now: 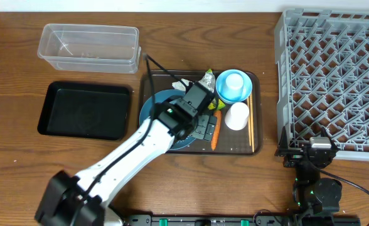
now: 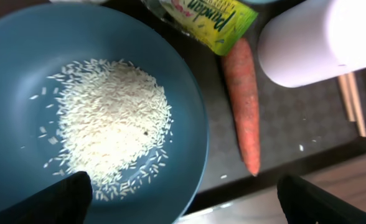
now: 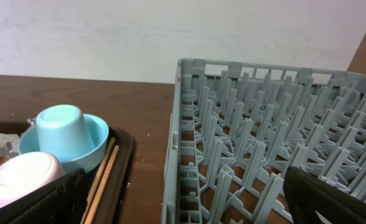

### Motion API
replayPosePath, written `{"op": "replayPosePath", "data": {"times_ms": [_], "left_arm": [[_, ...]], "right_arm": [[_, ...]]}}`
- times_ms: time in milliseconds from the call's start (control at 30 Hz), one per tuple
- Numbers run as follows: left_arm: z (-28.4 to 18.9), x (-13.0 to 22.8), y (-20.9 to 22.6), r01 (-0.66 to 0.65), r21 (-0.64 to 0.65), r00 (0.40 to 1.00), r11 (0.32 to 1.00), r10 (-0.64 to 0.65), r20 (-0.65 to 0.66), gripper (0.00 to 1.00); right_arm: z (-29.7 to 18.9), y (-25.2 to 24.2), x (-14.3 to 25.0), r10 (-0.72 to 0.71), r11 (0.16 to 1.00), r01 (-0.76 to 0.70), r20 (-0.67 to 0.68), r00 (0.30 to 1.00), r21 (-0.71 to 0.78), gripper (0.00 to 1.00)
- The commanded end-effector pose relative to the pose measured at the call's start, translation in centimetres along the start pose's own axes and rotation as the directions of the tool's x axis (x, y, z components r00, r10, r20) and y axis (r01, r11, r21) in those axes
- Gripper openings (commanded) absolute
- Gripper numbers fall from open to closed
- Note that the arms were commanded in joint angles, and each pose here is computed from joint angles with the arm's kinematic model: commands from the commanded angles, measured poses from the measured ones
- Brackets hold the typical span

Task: Sort waste into correct bins and load items into the dishwasher rack
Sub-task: 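Reach the left gripper over the blue bowl of rice, then grasp the blue bowl rim with the left gripper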

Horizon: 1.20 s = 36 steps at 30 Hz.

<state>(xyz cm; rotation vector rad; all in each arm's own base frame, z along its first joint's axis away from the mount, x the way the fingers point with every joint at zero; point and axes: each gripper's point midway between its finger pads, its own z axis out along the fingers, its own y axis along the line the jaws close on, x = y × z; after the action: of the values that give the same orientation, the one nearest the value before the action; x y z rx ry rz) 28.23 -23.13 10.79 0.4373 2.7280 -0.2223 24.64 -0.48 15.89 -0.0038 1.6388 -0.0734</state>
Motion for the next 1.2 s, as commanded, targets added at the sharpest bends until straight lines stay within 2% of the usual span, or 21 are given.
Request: {"op": "replayPosePath", "data": {"times_ms": [0, 133, 167, 333, 533, 700, 833, 967, 1067, 1167], "left_arm": [[1.1, -0.5, -0.5, -0.006, -0.012, 1.0, 1.0, 0.006, -0.007, 0.98], [3.0, 0.0, -0.4, -0.011, -0.031, 0.999, 0.999, 0.009, -0.046, 0.98], [3.4, 0.2, -0.4, -0.016, -0.041, 0.999, 0.999, 0.014, -0.052, 0.95], [4.9, 0.7, 0.4, -0.074, -0.172, 0.996, 0.982, 0.065, -0.053, 0.95], [6.2, 1.5, 0.7, -0.086, -0.222, 0.994, 0.971, 0.07, -0.079, 0.93], [6.8, 1.9, 0.8, -0.084, -0.229, 0.994, 0.97, 0.064, -0.094, 0.86], [6.9, 1.9, 0.8, -0.081, -0.229, 0.994, 0.97, 0.061, -0.093, 0.73], [7.4, 2.0, 0.8, -0.081, -0.229, 0.994, 0.97, 0.061, -0.093, 0.72], [7.8, 2.3, 0.9, -0.081, -0.233, 0.993, 0.969, 0.057, -0.105, 0.67], [8.3, 2.6, 1.0, -0.082, -0.239, 0.991, 0.967, 0.055, -0.118, 0.66]], "right_arm": [[0.0, -0.2, 0.0, 0.01, 1.0, -0.01, 0.0, 1.0, 0.008, 0.99], [0.0, -0.2, 0.0, 0.01, 1.0, -0.01, 0.0, 1.0, 0.008, 0.99], [0.0, -0.2, 0.0, 0.01, 1.0, -0.01, 0.0, 1.0, 0.008, 0.99], [0.0, -0.2, 0.0, 0.01, 1.0, -0.01, 0.0, 1.0, 0.008, 0.99], [0.0, -0.2, 0.0, 0.01, 1.0, -0.01, 0.0, 1.0, 0.008, 0.99], [0.0, -0.2, 0.0, 0.01, 1.0, -0.01, 0.0, 1.0, 0.008, 0.99], [0.0, -0.2, 0.0, 0.01, 1.0, -0.01, 0.0, 1.0, 0.008, 0.99], [0.0, -0.2, 0.0, 0.01, 1.0, -0.01, 0.0, 1.0, 0.008, 0.99], [0.0, -0.2, 0.0, 0.01, 1.0, -0.01, 0.0, 1.0, 0.008, 0.99], [0.0, -0.2, 0.0, 0.01, 1.0, -0.01, 0.0, 1.0, 0.008, 0.99]]}}
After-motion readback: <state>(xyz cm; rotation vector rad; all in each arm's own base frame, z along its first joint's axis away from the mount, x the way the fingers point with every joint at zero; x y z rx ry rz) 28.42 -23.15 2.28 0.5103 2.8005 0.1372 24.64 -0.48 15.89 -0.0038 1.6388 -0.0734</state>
